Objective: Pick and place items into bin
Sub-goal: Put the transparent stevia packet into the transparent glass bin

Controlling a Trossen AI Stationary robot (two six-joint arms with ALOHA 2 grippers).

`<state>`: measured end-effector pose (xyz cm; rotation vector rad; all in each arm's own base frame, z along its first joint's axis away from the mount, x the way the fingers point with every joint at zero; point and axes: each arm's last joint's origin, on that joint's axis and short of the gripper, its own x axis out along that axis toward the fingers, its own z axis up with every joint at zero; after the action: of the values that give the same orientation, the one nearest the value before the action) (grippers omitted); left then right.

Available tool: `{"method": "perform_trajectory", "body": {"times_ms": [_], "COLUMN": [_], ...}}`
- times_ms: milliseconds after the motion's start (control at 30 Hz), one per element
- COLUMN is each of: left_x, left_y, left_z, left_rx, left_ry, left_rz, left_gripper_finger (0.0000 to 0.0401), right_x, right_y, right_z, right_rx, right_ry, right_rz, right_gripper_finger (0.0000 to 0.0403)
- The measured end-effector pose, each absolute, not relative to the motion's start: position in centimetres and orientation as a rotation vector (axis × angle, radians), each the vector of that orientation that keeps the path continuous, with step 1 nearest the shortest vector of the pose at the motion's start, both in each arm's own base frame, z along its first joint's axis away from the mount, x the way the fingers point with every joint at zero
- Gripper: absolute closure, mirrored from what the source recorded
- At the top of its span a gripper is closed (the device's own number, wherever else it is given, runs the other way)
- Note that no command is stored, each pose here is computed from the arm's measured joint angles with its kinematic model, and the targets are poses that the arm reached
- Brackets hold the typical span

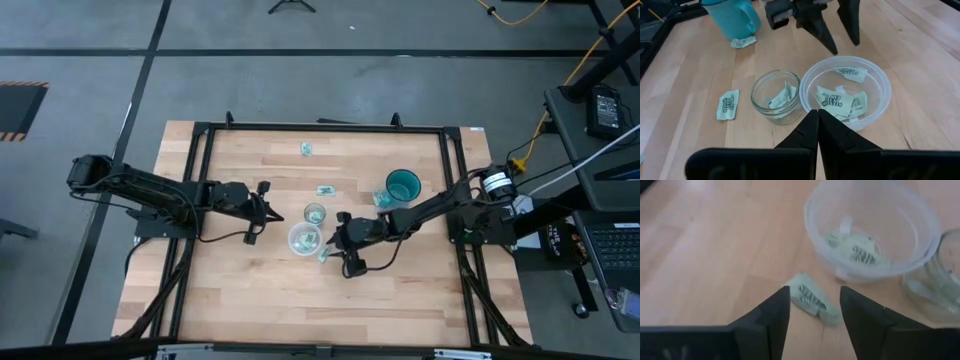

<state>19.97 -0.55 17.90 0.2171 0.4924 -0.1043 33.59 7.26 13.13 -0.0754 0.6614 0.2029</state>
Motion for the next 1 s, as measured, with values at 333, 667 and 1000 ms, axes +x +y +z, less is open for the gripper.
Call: {"method": "perform_trajectory", "body": {"times_ms": [333,667,1000], "left_x": [20.0,20.0,20.0], "left_y": [-0.5,-0.5,-0.5], "left_z": [17.9,17.9,17.9], "left_rx": [0.217,0.217,0.217], "left_ry": [0.493,0.493,0.493], "left_rz": [-0.104,-0.104,-0.104], "left_gripper_finger": [0.0396,0.0396,0.0396], "right_x": [33.9,34.0,34.1], "right_y": [7.2,7.1,7.1], "right_z": [10.9,9.7,9.5], "right_rx": [-0.091,-0.110,-0.111], "right_ry": [0.706,0.728,0.718], "right_rz": [0.172,0.121,0.122], "right_gripper_finger": [0.0225,0.0225,0.0240]}}
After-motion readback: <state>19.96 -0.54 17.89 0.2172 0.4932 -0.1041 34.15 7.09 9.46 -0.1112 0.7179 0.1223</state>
